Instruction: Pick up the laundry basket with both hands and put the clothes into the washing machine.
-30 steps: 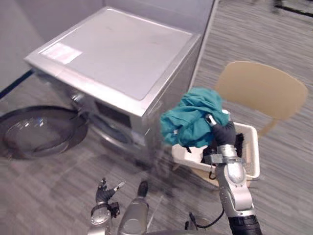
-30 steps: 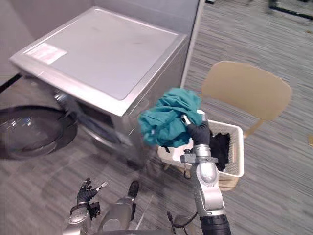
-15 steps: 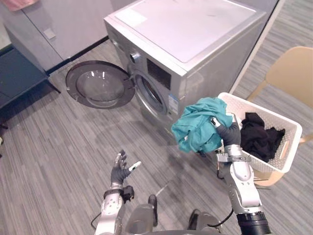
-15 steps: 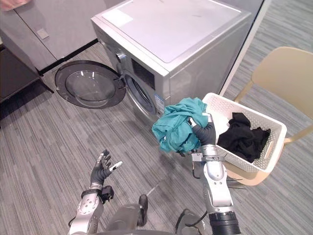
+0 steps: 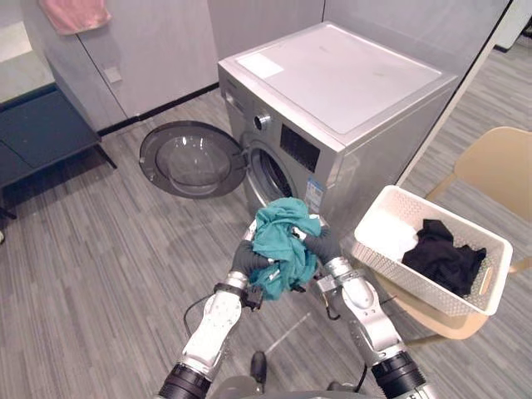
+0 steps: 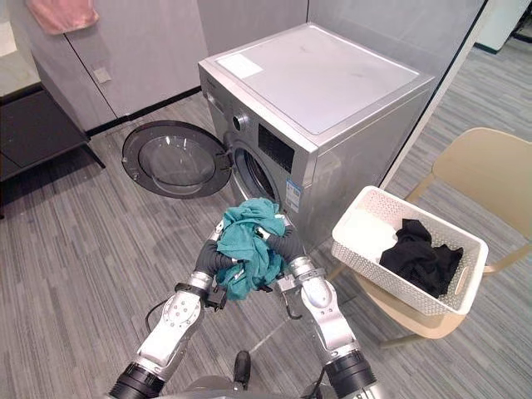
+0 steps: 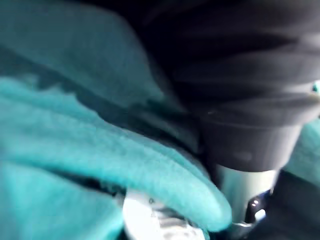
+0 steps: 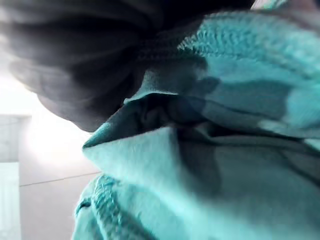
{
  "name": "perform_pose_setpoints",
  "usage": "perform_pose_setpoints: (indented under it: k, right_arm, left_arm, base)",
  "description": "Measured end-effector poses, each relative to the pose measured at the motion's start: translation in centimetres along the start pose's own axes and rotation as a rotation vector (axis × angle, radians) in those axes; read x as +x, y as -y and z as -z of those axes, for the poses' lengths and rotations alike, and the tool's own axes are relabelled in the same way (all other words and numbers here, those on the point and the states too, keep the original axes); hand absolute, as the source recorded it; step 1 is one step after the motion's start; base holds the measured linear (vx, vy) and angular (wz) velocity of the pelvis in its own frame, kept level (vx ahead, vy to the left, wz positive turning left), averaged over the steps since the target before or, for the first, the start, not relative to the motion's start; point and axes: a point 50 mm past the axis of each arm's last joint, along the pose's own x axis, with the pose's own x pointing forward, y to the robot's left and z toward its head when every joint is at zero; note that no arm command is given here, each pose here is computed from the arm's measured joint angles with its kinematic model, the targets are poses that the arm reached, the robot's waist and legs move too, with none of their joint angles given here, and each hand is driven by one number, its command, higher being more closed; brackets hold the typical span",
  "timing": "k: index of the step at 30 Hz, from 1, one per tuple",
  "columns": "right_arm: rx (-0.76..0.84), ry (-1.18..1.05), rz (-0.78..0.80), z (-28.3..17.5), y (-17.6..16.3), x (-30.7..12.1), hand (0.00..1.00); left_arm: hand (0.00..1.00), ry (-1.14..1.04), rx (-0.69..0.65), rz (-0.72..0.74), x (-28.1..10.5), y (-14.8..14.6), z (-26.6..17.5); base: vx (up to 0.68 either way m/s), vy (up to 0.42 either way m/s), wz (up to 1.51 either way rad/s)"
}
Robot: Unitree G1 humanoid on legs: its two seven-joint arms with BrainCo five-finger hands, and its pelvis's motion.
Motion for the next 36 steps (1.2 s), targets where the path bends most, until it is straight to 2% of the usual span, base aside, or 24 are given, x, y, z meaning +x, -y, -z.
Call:
perform_pose_setpoints:
  k: [2,3,7,13,17,20,23,28,30,36]
  right_arm:
    - [0.035,-0.006,-0.023,0.2,-0.6,0.0,1.0]
    - [0.06,-0.007,-0.026,0.2,-0.7,0.1,0.0]
    - [0.08,-0.01,-0.043,0.2,-0.8,0.1,0.0]
    - [0.019,-0.007,-0.074,-0.3,-0.4,-0.1,0.0]
    - [-0.072,0.031,-0.059,-1.4,0.1,-0.5,0.0]
    - [-0.23,0.053,-0.006,-1.9,0.8,-1.9,0.0]
    - [-0.312,0.021,0.131,-1.6,2.9,-3.6,0.0]
    - [-0.414,-0.136,0.34,0.3,6.9,-7.8,0.0]
    - [-0.45,-0.274,0.403,2.5,8.4,-10.0,0.0]
    - [-0.388,-0.647,0.5,8.8,10.3,-15.2,0.0]
  left_arm:
    - [1.0,0.003,0.028,0.015,0.0,0.0,0.0]
    - [1.0,0.009,0.042,0.023,0.1,0.0,-0.1]
    - [1.0,0.021,0.082,0.044,0.4,-0.1,-0.4]
    - [1.0,0.018,0.097,0.017,0.3,-0.6,-0.3]
    - [1.0,0.018,0.078,-0.064,0.3,-1.8,-0.3]
    - [1.0,-0.003,0.035,-0.182,-0.6,-3.5,0.1]
    - [1.0,-0.056,0.017,-0.265,-2.4,-4.7,1.1]
    - [1.0,-0.189,0.003,-0.41,-6.3,-7.0,3.6]
    - [1.0,-0.263,-0.006,-0.455,-7.8,-7.8,5.0]
    - [1.0,-0.468,-0.053,-0.462,-10.2,-7.7,8.8]
  base:
    - [-0.03,-0.071,-0.06]
    - [-0.05,-0.071,-0.03]
    - [-0.05,-0.064,-0.05]
    - [-0.02,-0.037,-0.08]
    - [0.01,-0.007,0.0]
    - [0.06,-0.014,0.02]
    - [0.06,-0.015,0.04]
    - [0.0,0.0,0.0]
    - [0.0,0.0,0.0]
    - [-0.02,-0.024,0.29]
